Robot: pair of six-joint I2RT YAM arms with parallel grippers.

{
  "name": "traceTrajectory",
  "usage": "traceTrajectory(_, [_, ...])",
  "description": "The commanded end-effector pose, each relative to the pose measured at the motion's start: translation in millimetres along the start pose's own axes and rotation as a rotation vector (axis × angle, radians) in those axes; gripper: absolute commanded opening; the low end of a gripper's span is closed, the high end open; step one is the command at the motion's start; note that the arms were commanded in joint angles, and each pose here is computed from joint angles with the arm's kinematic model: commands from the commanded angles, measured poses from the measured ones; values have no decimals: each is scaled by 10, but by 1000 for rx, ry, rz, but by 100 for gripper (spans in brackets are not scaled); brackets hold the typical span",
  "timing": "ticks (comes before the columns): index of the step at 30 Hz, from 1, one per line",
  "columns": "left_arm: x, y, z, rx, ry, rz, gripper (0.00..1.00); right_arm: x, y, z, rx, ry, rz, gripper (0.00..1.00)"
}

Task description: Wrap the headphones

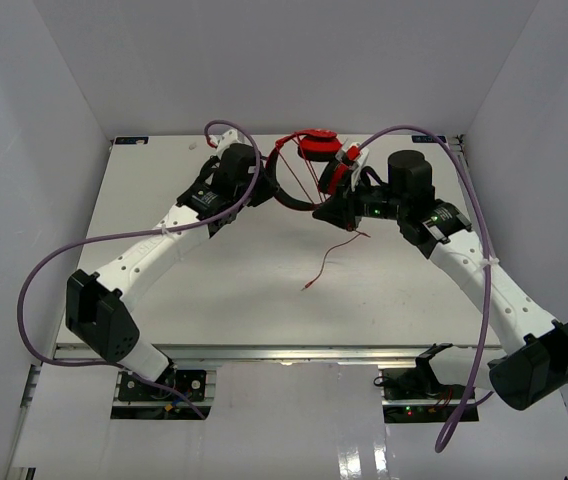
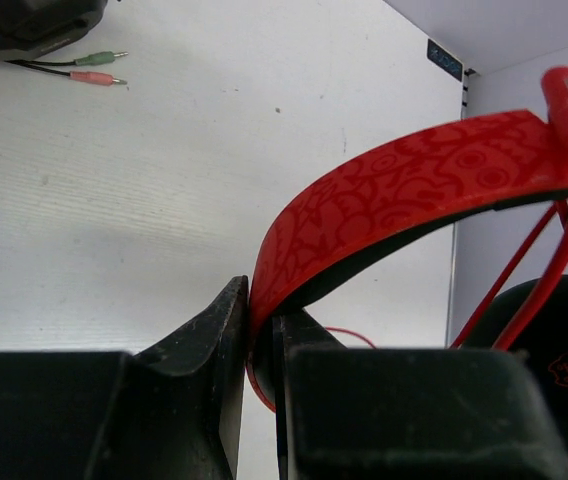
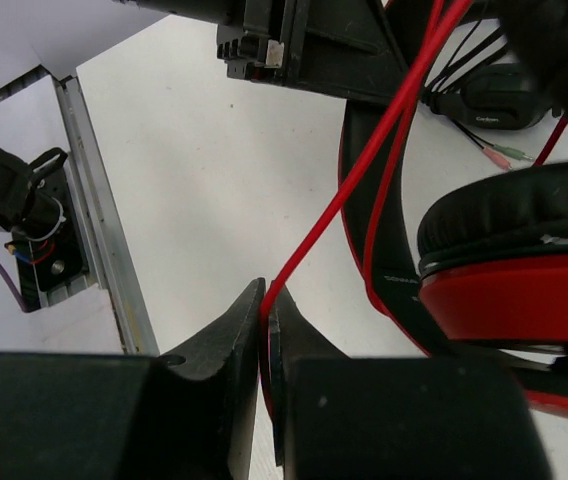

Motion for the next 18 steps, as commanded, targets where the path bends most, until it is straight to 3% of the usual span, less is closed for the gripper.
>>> traceTrajectory(1, [-292, 215, -352, 176, 177, -86, 0, -49, 54, 56, -45, 5, -42, 15])
traceTrajectory(8, [-406, 378, -466, 219, 178, -106, 0, 57, 79, 123, -90, -22, -57, 18])
traceTrajectory(18, [-555, 655, -539, 225, 137, -125, 0, 270, 3, 103, -109, -10, -64, 8])
Point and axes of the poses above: each gripper's point midway between its finger pads, its own y axis back along the fingers, its own z axis along the line the jaws close on, x = y × z, the point moved 7 cm from there along y, back along the fingers, and after that the axes turned 8 degrees about y, right-handed, at the moved point
